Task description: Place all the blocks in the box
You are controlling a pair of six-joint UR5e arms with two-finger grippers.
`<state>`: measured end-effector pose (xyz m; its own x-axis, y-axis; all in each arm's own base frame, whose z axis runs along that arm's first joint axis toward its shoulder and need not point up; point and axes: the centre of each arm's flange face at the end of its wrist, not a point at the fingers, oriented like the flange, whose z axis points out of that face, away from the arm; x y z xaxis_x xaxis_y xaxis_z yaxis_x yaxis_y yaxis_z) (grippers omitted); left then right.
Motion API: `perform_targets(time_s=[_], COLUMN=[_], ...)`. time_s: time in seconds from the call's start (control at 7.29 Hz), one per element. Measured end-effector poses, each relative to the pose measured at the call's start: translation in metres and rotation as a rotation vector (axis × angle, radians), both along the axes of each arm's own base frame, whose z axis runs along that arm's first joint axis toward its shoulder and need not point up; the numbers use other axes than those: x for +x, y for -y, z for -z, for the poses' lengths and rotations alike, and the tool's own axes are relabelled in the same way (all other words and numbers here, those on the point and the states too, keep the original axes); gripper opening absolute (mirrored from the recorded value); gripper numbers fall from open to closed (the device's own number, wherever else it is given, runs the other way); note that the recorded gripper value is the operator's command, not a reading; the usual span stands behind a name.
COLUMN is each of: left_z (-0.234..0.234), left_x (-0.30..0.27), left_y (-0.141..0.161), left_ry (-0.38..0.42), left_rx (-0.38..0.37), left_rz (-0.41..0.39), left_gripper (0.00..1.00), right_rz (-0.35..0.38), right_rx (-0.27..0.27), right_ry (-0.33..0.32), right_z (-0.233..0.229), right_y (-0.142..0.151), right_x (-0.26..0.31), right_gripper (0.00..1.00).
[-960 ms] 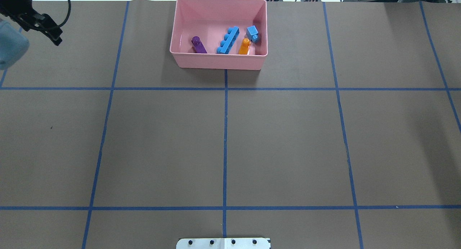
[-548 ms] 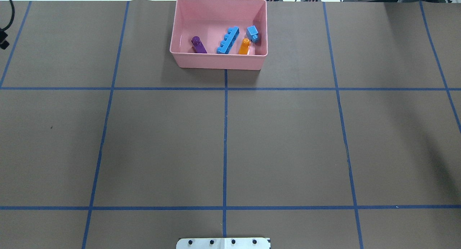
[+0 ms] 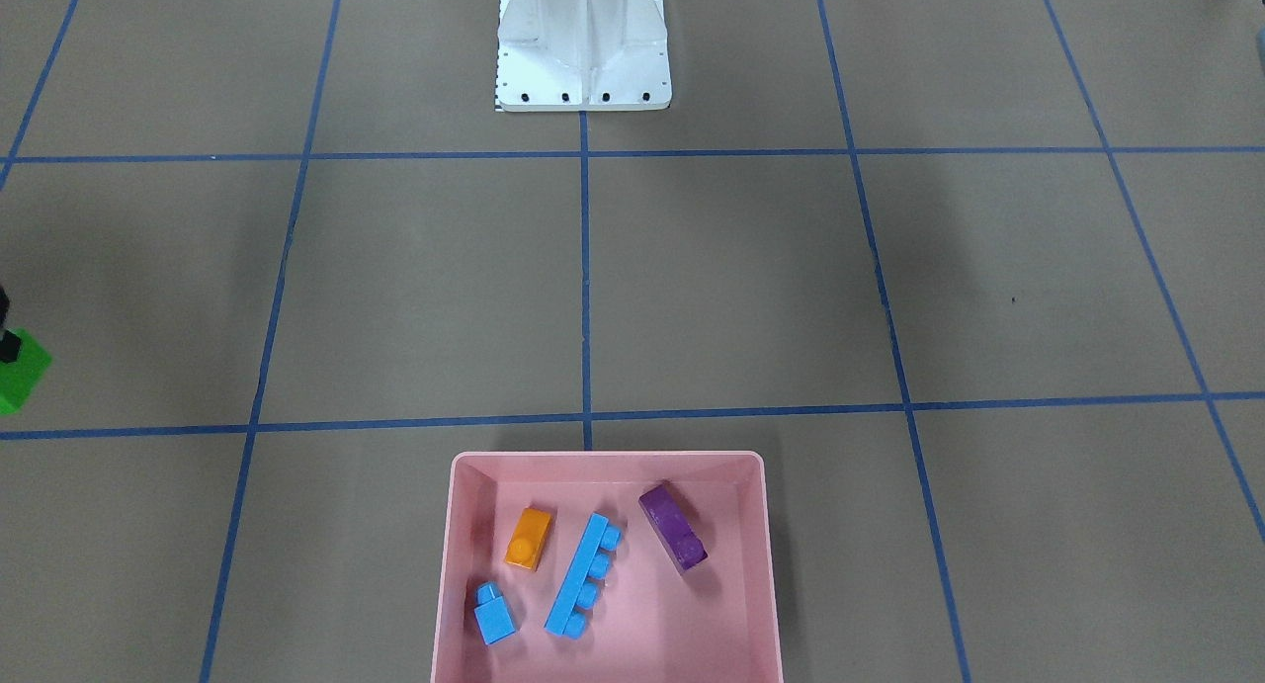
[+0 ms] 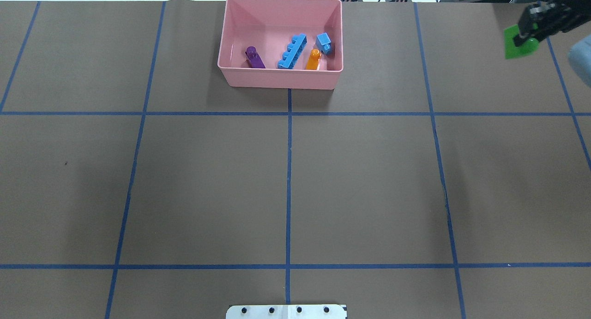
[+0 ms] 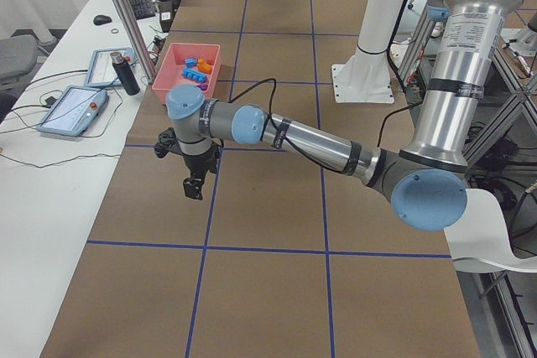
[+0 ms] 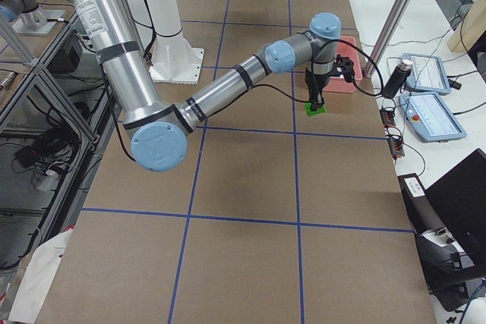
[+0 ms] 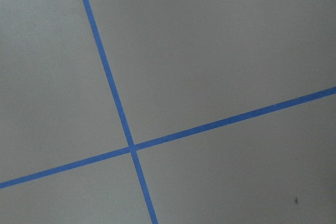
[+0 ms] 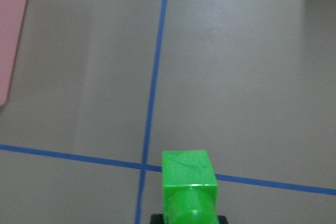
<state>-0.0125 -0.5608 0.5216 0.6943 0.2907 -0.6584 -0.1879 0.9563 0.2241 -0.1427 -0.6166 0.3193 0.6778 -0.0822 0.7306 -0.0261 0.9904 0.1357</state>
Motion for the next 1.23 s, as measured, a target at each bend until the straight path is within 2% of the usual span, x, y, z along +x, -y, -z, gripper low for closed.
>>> perform_targets(time_s=[0.27, 0.55, 0.96, 1.23], left_z=[-0.012, -0.017, -0.018, -0.019], left_x=[-0.014, -0.017, -0.017, -0.017], left_y=[-0.015, -0.021, -0.022, -0.022], left_ry=[-0.049, -0.057, -0.057, -0.057], left_rx=[0.001, -0.003, -0.004, -0.004], left_rz=[-0.007, -0.008, -0.007, -0.007], left_gripper=[1.0, 1.0, 1.0, 1.0], right_rz=[-0.03, -0.064, -0.165, -0.211], right_rx=[-0.08, -0.135, -0.128, -0.108], right_ry=[0.014, -0.023, 0.016, 0.031], right_z=[0.075, 0.144, 0.172, 0.197], right_y=[0.056, 0.112, 0.164, 0.159], right_x=[-0.089, -0.176, -0.286, -0.344], right_gripper=[0.0, 0.0, 0.0, 0.04])
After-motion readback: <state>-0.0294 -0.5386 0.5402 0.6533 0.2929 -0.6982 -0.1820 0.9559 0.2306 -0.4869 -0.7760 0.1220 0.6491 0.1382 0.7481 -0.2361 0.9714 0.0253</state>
